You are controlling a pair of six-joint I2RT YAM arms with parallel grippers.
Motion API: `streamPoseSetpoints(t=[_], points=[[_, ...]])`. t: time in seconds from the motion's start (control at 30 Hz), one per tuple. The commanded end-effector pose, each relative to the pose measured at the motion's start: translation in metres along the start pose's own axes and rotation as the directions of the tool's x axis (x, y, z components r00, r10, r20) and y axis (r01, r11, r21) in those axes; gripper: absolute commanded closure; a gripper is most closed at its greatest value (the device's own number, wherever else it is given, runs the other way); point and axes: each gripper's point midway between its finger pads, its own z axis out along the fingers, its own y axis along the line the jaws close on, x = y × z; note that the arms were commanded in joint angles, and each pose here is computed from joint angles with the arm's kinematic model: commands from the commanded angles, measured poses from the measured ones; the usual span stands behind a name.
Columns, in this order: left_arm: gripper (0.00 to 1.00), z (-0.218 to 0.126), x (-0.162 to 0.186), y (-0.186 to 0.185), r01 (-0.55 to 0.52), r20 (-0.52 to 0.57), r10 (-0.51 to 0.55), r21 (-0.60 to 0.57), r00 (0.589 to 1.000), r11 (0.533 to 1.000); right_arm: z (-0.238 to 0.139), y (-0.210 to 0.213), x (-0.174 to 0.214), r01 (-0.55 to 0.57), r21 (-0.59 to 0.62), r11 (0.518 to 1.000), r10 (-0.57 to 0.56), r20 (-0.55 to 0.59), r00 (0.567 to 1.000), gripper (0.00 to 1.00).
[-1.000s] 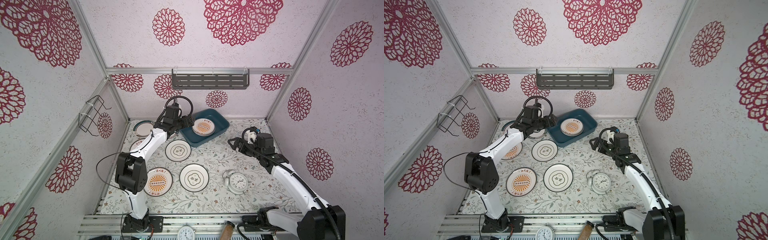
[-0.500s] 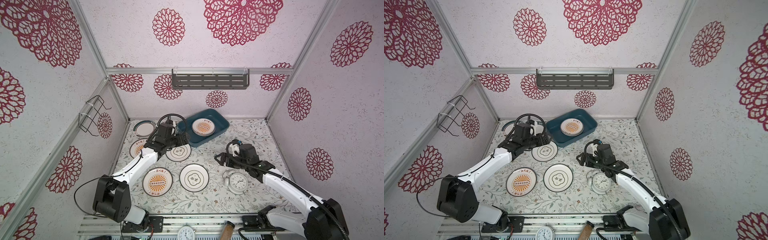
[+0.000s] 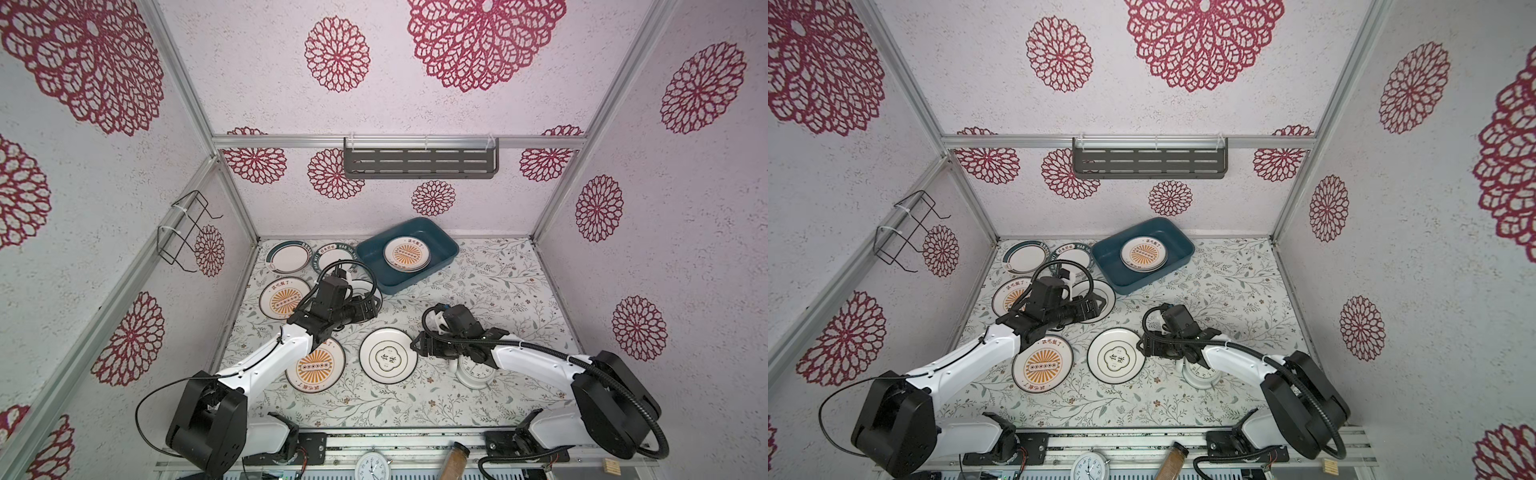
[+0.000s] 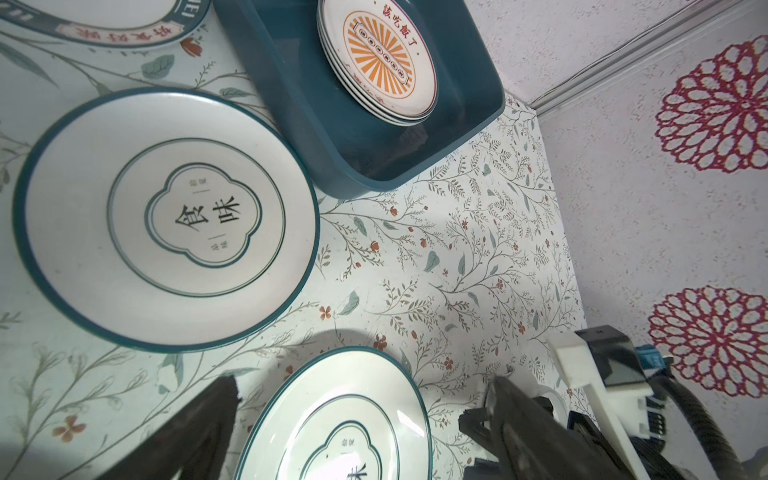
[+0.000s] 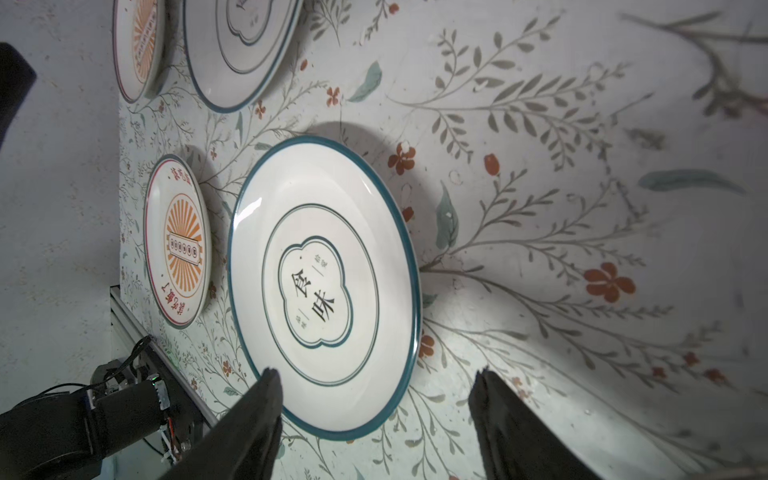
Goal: Place the plates into the plastic bin on the countertop
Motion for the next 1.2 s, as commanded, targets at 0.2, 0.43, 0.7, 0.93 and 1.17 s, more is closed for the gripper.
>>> streamPoseSetpoints(t=[0.2,0.43,0.7,0.93,1.17], points=[[0.03,0.006,0.002,-0.011,0.076,0.043,-0.081,0.121,0.996,0.990,0.020,0.010,-0.006,0.008,-0.045,0.999,-0.009,-0.019,1.000,0.34],[0.03,0.010,-0.002,-0.012,0.077,0.052,-0.084,0.129,0.995,0.989,0.027,0.007,-0.011,-0.001,-0.028,1.000,0.001,-0.011,1.000,0.39],[0.03,0.006,-0.011,-0.008,0.080,0.074,-0.090,0.127,0.993,0.989,0.040,0.003,-0.009,-0.013,-0.020,1.000,0.012,-0.039,0.999,0.46],[0.03,0.003,-0.012,-0.005,0.075,0.080,-0.085,0.125,0.993,0.989,0.045,0.000,-0.008,-0.032,-0.013,0.999,0.032,-0.043,0.999,0.53],[0.03,0.004,-0.011,-0.002,0.081,0.077,-0.090,0.119,0.993,0.990,0.050,-0.009,-0.006,-0.050,0.014,0.999,0.051,-0.045,0.998,0.67]])
